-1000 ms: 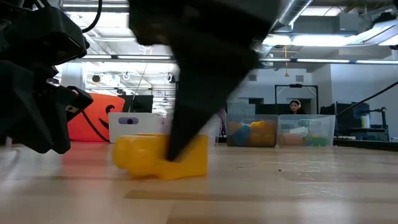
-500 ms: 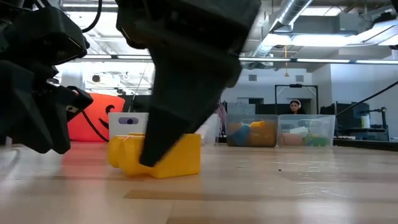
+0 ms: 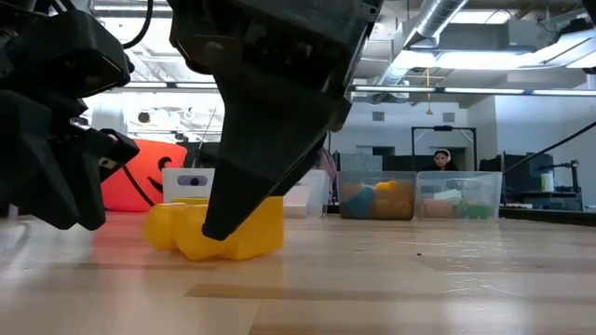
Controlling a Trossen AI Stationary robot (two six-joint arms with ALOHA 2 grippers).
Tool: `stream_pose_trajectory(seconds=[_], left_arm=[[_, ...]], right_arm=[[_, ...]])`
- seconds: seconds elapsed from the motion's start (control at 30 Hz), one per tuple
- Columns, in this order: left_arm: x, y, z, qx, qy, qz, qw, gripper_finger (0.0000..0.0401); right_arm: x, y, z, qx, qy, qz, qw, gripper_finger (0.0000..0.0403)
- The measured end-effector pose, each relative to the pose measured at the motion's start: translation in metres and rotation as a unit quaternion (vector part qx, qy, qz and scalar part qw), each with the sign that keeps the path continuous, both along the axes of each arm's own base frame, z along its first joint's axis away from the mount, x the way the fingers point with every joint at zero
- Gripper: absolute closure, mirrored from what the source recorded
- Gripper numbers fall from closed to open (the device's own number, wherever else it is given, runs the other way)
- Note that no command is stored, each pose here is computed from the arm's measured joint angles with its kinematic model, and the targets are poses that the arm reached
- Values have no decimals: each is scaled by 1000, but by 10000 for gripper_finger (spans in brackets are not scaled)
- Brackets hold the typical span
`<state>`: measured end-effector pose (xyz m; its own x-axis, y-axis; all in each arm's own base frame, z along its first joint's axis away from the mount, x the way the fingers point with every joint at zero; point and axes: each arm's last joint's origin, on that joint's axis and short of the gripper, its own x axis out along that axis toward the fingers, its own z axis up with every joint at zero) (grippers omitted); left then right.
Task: Pick & Place Toys
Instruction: Put the large yellow game piece into the black bin
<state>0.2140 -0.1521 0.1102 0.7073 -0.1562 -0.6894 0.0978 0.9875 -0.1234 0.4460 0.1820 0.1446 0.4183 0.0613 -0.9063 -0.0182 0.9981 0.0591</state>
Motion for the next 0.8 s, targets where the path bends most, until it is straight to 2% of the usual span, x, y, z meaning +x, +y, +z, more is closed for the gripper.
stream_pose_trajectory(seconds=[0.17,0.47,0.53,0.7,0.8], left_arm=[[0,0,0,0,0,0,1000,313],[0,0,0,0,0,0,1000,313],[0,0,0,0,0,0,1000,313],[-1,0,1,1,1,0,1000,313],[-4,4,11,-1,5,-3,1000,313]], right_arm=[[2,-5,0,0,1,-6,1000,179],[4,-12,0,-1,2,-13,1000,385],[4,-12,0,-1,1,-13,1000,391],[5,-13,0,-2,1,-15,1000,342],[7,-19,0,-17,-6,-26,1000,312]])
